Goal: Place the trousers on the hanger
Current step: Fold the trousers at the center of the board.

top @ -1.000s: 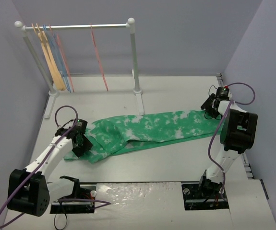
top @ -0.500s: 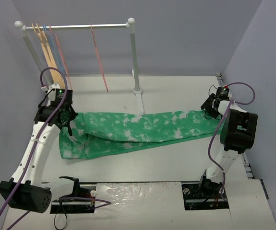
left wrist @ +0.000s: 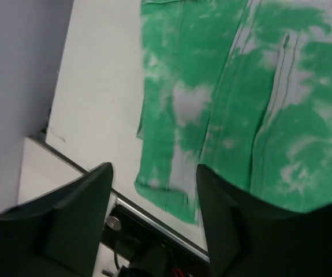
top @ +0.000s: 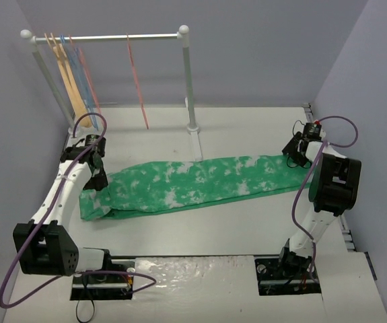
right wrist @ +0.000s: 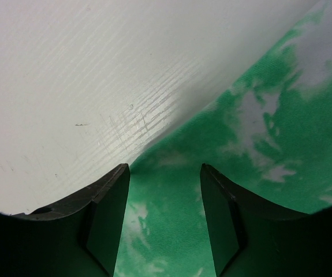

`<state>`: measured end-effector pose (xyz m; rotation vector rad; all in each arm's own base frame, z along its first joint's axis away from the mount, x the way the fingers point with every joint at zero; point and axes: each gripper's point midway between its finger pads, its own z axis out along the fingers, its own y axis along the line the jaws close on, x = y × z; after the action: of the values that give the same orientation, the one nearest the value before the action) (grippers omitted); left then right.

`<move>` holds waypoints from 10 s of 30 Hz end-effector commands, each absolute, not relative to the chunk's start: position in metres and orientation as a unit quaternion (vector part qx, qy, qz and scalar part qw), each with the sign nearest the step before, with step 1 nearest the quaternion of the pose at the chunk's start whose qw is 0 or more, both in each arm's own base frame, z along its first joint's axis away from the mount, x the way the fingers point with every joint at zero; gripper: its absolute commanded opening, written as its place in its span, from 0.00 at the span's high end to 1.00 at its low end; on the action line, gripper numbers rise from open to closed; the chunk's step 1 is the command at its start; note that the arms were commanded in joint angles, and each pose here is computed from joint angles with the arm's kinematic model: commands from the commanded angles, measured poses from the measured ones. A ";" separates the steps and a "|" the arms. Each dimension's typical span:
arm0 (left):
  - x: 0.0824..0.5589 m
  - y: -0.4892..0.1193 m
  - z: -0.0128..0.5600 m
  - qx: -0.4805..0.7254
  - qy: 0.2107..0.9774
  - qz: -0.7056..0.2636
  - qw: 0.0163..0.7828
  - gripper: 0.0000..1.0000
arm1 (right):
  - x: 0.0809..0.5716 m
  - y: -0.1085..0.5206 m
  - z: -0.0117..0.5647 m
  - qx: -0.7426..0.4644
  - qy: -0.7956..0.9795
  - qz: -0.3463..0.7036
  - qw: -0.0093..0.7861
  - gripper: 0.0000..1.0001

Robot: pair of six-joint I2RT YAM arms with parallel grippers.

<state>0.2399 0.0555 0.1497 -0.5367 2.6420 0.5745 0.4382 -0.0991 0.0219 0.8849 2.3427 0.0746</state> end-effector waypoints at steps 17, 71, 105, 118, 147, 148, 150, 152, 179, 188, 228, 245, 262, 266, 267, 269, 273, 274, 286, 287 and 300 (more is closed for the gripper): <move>0.191 0.000 0.151 -0.389 0.898 0.009 0.207 0.15 | 0.454 -0.041 0.087 0.258 0.887 0.063 0.379 0.50; 0.216 0.035 0.088 -0.646 0.713 0.053 0.269 0.62 | 0.419 0.145 0.160 0.093 0.882 0.223 0.405 0.05; 0.228 0.051 0.143 -0.531 0.778 0.065 0.328 1.00 | 0.420 0.145 0.147 0.083 0.889 0.215 0.396 0.06; 0.187 0.050 0.138 -0.534 0.795 0.084 0.274 0.39 | 0.421 0.133 0.144 0.096 0.891 0.193 0.400 0.06; 0.240 0.034 0.025 -0.480 0.858 0.061 0.173 0.54 | 0.371 0.003 0.015 0.317 0.902 0.086 0.280 0.34; 0.238 0.039 0.023 -0.488 0.853 0.064 0.172 0.54 | 0.368 -0.001 0.013 0.324 0.901 0.081 0.278 0.34; 0.237 0.046 0.021 -0.495 0.850 0.067 0.170 0.54 | 0.365 -0.007 0.013 0.333 0.897 0.072 0.280 0.34; 0.239 0.049 0.023 -0.493 0.850 0.068 0.172 0.54 | 0.363 -0.012 0.018 0.338 0.893 0.062 0.289 0.34; 0.258 -0.008 0.158 -0.214 0.924 0.020 0.316 0.36 | 0.337 0.063 0.033 0.156 0.954 -0.029 0.255 0.28; 0.257 -0.013 0.174 -0.181 0.925 0.003 0.333 0.35 | 0.280 0.182 -0.007 0.063 0.975 -0.001 0.211 0.27; 0.235 -0.029 0.171 -0.146 0.934 -0.041 0.324 0.31 | 0.348 -0.033 0.036 0.247 0.949 0.015 0.197 0.14; 0.237 -0.032 0.167 -0.146 0.935 -0.046 0.320 0.31 | 0.332 -0.021 -0.005 0.259 0.951 0.029 0.167 0.19; 0.236 -0.031 0.166 -0.143 0.935 -0.045 0.320 0.31 | 0.323 -0.004 -0.008 0.247 0.956 0.026 0.154 0.34; 0.233 -0.031 0.164 -0.144 0.936 -0.044 0.319 0.31 | 0.328 -0.003 -0.010 0.250 0.956 0.028 0.153 0.41; 0.233 -0.031 0.164 -0.144 0.936 -0.044 0.318 0.31 | 0.329 -0.004 -0.011 0.250 0.956 0.027 0.154 0.45; 0.233 -0.031 0.164 -0.144 0.936 -0.044 0.318 0.31 | 0.332 -0.005 -0.012 0.248 0.956 0.023 0.157 0.57; 0.233 -0.031 0.165 -0.143 0.936 -0.044 0.318 0.31 | 0.339 -0.006 -0.015 0.244 0.956 0.019 0.163 0.83; 0.233 -0.031 0.166 -0.143 0.936 -0.044 0.319 0.31 | 0.343 -0.007 -0.015 0.243 0.956 0.020 0.165 0.88; 0.236 -0.032 0.185 -0.145 0.931 -0.050 0.330 0.31 | 0.424 -0.104 0.128 0.304 0.892 -0.039 0.333 1.00; 0.237 -0.034 0.187 -0.144 0.931 -0.055 0.331 0.31 | 0.426 -0.126 0.148 0.322 0.879 -0.054 0.349 1.00; 0.243 -0.045 0.192 -0.151 0.929 -0.084 0.328 0.31 | 0.419 -0.228 0.295 0.359 0.800 -0.111 0.467 1.00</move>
<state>0.2332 -0.0382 0.1749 -0.3853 2.4812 -0.1681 0.4178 -0.2429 0.2362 1.0184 2.0367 -0.2782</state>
